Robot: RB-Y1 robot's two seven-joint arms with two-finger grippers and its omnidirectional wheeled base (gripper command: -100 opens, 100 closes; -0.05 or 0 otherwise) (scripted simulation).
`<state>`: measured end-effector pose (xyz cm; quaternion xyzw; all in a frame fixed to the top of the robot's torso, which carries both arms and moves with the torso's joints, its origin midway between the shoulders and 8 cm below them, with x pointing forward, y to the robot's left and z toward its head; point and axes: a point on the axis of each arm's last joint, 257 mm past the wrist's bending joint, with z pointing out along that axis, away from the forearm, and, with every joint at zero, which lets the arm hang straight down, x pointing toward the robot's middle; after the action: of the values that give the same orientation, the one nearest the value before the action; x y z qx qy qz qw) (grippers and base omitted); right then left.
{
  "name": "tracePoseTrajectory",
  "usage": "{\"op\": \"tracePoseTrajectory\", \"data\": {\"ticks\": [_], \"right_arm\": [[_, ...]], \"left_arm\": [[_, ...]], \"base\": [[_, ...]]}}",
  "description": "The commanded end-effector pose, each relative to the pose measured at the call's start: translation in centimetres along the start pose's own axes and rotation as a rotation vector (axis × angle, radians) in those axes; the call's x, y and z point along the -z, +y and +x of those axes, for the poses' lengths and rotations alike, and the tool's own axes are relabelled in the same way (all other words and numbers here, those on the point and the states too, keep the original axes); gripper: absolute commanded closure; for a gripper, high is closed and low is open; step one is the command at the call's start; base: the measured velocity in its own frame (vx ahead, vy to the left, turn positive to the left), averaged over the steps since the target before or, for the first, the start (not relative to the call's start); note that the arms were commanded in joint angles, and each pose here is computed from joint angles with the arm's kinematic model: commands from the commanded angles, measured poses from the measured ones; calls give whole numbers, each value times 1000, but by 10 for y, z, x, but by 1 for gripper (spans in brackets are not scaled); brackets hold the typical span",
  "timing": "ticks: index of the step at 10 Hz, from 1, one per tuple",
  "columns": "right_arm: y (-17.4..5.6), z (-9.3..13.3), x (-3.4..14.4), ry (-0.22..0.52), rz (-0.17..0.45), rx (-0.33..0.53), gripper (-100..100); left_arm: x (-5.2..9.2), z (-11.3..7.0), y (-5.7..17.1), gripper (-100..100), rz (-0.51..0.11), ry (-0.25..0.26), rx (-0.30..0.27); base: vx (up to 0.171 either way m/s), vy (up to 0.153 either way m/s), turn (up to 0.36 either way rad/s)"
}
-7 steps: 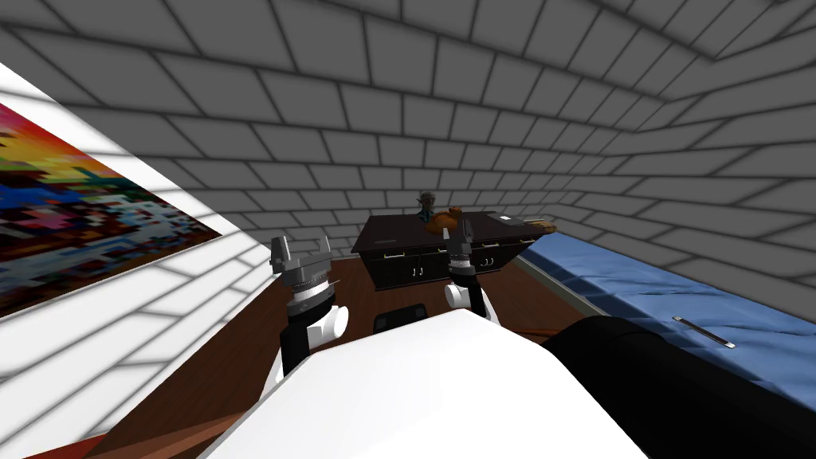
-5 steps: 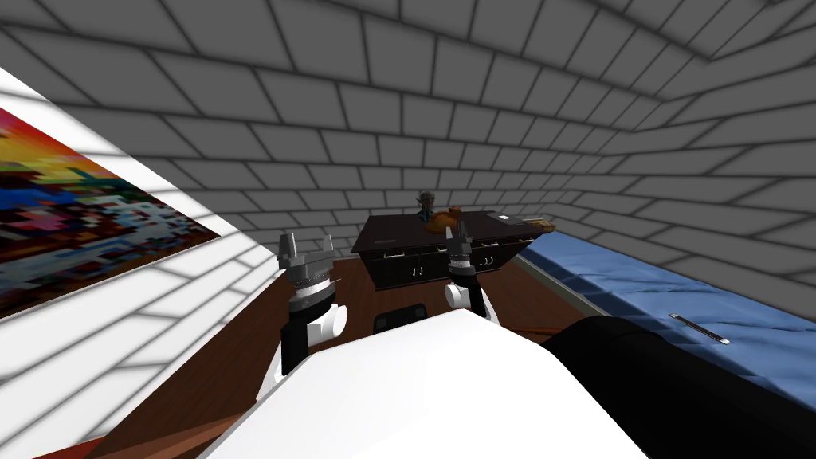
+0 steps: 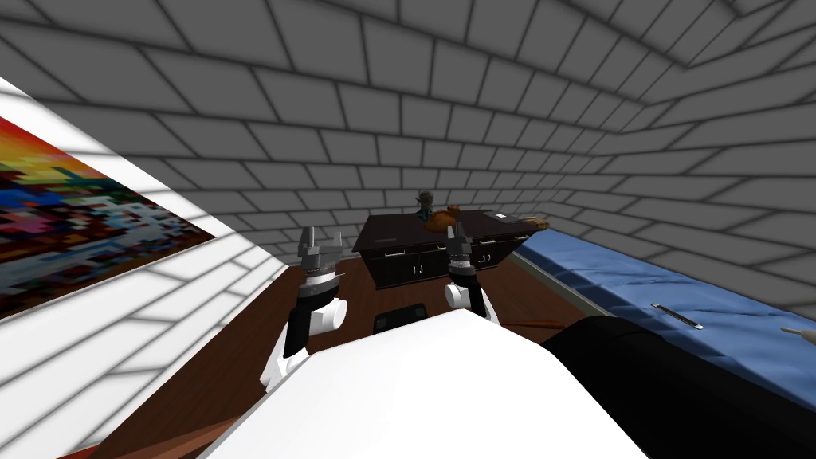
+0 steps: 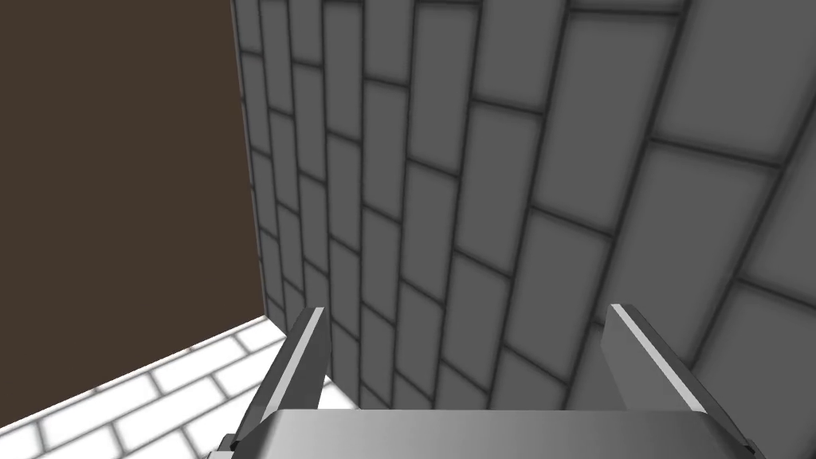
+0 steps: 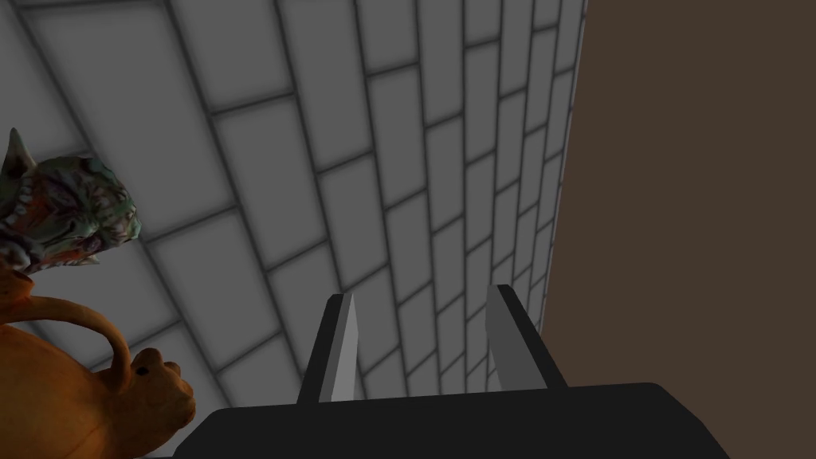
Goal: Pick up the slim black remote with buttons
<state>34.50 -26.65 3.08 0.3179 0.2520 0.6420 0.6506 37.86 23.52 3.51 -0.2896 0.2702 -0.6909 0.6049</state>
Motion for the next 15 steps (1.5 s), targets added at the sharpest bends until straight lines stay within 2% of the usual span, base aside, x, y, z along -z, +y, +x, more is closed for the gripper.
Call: {"op": "tracePoseTrajectory", "data": {"ticks": [1,2,5,7,8,9,10,12,13,15], "right_arm": [[0,0,0,0,0,0,0],[0,0,0,0,0,0,0],[0,0,0,0,0,0,0],[0,0,0,0,0,0,0],[0,0,0,0,0,0,0],[0,0,0,0,0,0,0],[0,0,0,0,0,0,0],[0,0,0,0,0,0,0],[0,0,0,0,0,0,0],[0,0,0,0,0,0,0]], "left_arm": [[-9,7,12,-100,-32,23,-1],[-9,6,16,-100,-47,21,-1],[-25,16,35,-100,-96,57,-4],[-26,16,44,-100,-131,55,-5],[-36,22,52,-100,-150,73,-7],[-35,21,58,-100,-174,70,-8],[-45,27,64,-100,-184,87,-10],[-44,26,76,-100,-230,83,-12],[-55,32,81,-100,-238,99,-15],[-52,31,93,-100,-284,94,-17]], "base": [[-38,30,-53],[-27,27,-32],[-26,41,-45],[-22,24,-16],[-23,20,-58],[-25,27,-38],[-30,40,-57],[-18,32,-18],[-19,27,-66],[-13,17,-14]]}}
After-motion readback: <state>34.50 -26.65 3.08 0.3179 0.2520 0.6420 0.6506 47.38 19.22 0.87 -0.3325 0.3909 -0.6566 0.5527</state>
